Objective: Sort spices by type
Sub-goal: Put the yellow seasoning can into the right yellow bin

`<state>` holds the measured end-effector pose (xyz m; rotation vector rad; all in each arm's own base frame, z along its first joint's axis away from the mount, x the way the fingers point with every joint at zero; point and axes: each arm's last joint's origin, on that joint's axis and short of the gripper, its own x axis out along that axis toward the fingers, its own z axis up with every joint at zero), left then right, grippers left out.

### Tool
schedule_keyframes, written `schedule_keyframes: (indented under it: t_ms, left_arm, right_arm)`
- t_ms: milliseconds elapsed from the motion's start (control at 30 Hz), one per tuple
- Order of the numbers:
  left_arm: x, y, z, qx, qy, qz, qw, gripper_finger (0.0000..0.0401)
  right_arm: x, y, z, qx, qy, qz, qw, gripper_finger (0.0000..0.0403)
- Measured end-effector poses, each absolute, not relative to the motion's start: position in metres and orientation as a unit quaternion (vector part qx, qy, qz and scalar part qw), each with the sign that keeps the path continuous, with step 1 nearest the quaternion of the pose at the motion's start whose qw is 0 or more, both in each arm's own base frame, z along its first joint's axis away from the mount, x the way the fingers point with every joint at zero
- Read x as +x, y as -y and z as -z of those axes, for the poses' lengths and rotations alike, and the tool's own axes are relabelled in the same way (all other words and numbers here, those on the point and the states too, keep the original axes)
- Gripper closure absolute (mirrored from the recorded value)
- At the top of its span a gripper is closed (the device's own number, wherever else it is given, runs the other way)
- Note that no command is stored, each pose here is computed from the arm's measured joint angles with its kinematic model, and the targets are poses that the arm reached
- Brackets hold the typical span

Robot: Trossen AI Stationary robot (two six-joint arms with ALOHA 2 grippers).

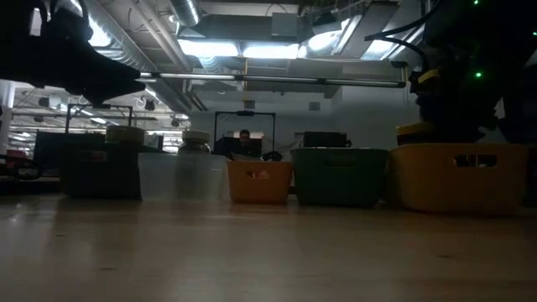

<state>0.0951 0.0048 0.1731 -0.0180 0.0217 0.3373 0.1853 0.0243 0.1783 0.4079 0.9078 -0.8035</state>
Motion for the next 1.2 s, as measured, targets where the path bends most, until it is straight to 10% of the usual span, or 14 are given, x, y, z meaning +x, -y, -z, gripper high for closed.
schedule_keyframes:
  t_ms: [1200]
  left_arm:
    - [0.0963, -0.0023, -0.1715, 0.005, -0.015, -0.123, 0.992, 0.0166]
  right_arm:
    - [0.1871, -0.0248, -0.1787, 0.197, -0.417, 0.371, 0.806, 0.016]
